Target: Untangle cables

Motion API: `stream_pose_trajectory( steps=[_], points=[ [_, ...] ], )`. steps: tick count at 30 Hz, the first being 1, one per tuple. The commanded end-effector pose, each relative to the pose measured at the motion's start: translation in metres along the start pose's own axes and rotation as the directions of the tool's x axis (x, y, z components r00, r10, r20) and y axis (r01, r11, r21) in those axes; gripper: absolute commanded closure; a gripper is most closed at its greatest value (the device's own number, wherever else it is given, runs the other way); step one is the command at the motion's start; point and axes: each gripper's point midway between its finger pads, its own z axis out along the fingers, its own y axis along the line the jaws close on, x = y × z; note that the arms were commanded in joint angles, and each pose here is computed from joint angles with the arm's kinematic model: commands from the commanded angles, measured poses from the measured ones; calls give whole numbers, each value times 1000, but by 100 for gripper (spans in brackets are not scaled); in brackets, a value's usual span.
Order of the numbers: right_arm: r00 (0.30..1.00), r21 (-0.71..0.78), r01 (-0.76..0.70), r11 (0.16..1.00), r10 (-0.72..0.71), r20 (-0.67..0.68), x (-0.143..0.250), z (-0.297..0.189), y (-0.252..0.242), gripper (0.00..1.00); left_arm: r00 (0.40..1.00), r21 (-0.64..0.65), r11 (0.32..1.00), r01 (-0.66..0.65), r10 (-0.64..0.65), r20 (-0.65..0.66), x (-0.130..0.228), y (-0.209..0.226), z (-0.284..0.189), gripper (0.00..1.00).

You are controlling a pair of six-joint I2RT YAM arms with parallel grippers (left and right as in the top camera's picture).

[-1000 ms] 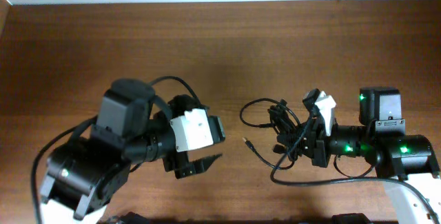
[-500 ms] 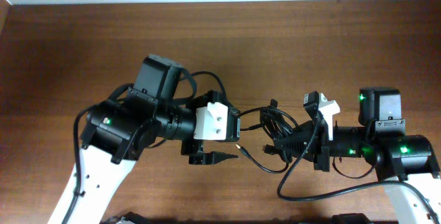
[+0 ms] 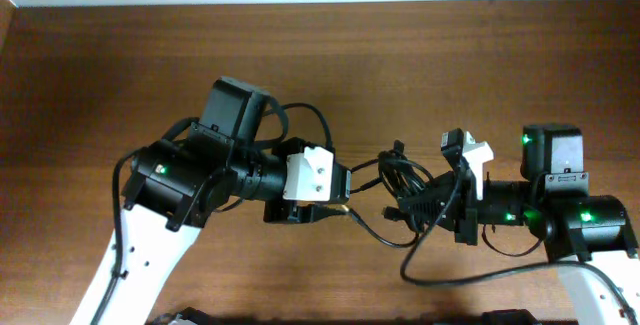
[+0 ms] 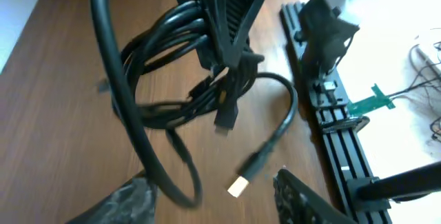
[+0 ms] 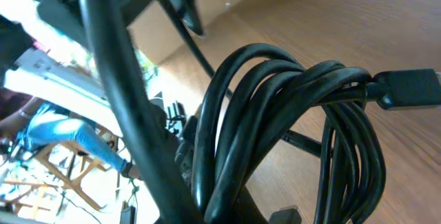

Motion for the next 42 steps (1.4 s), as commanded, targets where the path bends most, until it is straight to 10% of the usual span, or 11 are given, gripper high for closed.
stream_pose_trajectory(
  steps=[1, 4, 8, 42],
  points=[
    [999, 21, -32, 999, 32, 5, -3, -1, -5, 96, 1000, -87, 996, -20, 18, -19, -7, -5, -19, 39],
    [999, 30, -52, 998, 51, 10, -5, -1, -7, 96, 999, -118, 992, -46, 45, -19, -11, -10, -28, 36],
    [999, -22, -32, 999, 33, 34, -11, -1, 1, 96, 999, -67, 997, -36, 39, 34, -20, -25, -30, 1],
    [999, -222, 42, 974, -45, -6, -6, 19, 46, 96, 994, 3, 994, -105, 105, 24, -9, 32, 42, 1]
  ],
)
